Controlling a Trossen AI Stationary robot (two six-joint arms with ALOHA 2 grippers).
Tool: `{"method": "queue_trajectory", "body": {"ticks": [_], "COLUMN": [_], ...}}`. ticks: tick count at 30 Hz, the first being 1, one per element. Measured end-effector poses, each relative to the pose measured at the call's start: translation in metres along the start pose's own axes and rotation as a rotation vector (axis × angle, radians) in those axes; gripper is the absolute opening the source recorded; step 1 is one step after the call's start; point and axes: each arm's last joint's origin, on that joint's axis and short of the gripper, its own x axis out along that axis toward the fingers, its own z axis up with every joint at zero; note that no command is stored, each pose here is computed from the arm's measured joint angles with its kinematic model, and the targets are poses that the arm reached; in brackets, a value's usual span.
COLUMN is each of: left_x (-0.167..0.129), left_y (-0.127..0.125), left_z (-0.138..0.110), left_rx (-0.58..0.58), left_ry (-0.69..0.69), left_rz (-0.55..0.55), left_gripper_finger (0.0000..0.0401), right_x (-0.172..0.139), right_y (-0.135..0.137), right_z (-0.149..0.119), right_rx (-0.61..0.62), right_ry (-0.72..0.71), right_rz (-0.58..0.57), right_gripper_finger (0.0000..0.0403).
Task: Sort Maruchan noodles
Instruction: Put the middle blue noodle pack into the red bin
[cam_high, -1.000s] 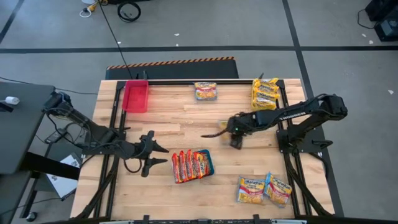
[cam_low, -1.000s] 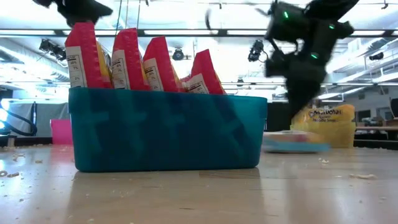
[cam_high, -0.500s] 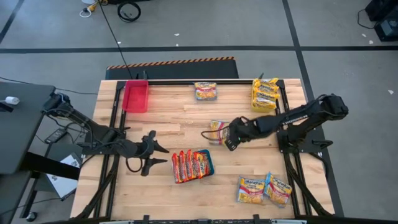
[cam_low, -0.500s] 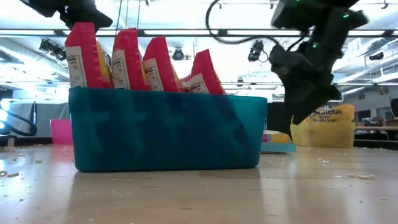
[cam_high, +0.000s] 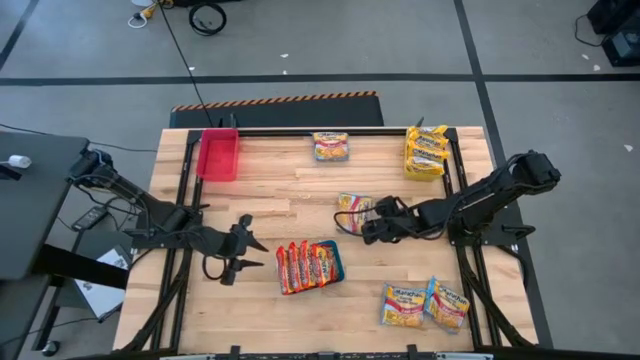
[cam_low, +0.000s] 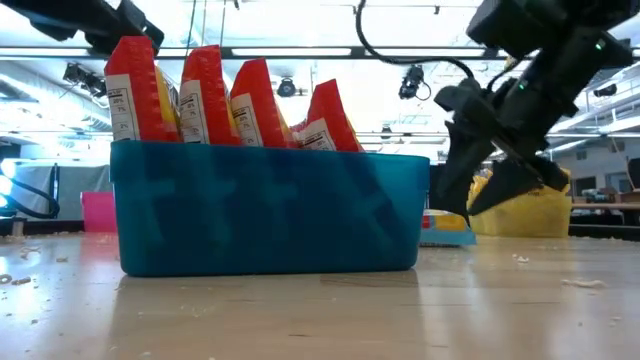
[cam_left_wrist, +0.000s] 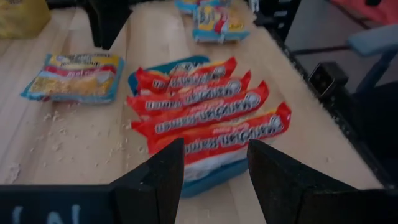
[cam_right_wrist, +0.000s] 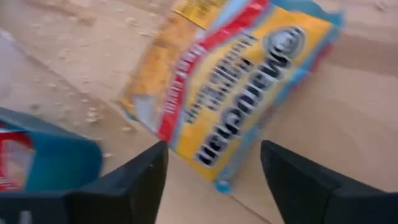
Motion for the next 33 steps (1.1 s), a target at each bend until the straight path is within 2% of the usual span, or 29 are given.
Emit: {"method": "queue_trajectory", "body": {"ticks": [3,6,9,13,18,20,23,28,31,33], "left_x": [0.000,0.000,0.000,-0.008,-0.027,-0.030,-0.030,-0.022,-0.018,-0.014], "left_y": [0.001,0.001,0.001,0.003,0.016,0.023,0.033,0.051,0.062,0.069], "left_z": [-0.003,-0.003,-0.003,-0.002,0.012,0.019,0.019,0.012,0.010,0.010], "left_rx": [0.009,0.025,0.048,0.061,0.074,0.046,0.006,-0.068,-0.123,-0.160], "left_ry": [0.030,0.033,0.032,0.073,-0.002,-0.064,-0.058,-0.026,-0.015,-0.007], "left_rz": [0.006,0.007,0.006,0.015,0.113,0.146,0.151,0.187,0.245,0.266], "left_gripper_finger": [0.0178,0.0178,0.0178,0.0178,0.0179,0.0179,0.0184,0.0223,0.0253,0.0271], "right_x": [0.003,0.007,0.012,0.024,0.043,0.048,0.053,0.053,0.048,0.042], "right_y": [-0.008,-0.014,-0.018,-0.020,-0.013,-0.012,-0.008,0.008,0.025,0.039], "right_z": [-0.004,-0.006,-0.006,-0.011,-0.017,-0.018,-0.015,-0.002,0.010,0.019], "right_rx": [0.057,0.102,0.137,0.145,0.108,0.023,-0.124,-0.399,-0.602,-0.772], "right_ry": [-0.006,-0.021,-0.040,-0.021,-0.038,-0.068,-0.100,-0.146,-0.162,-0.184], "right_rz": [-0.020,0.011,0.061,0.068,0.128,0.124,0.093,0.080,0.057,0.021], "right_gripper_finger": [0.0290,0.0300,0.0297,0.0284,0.0267,0.0251,0.0208,0.0103,0.0035,0.0011]}}
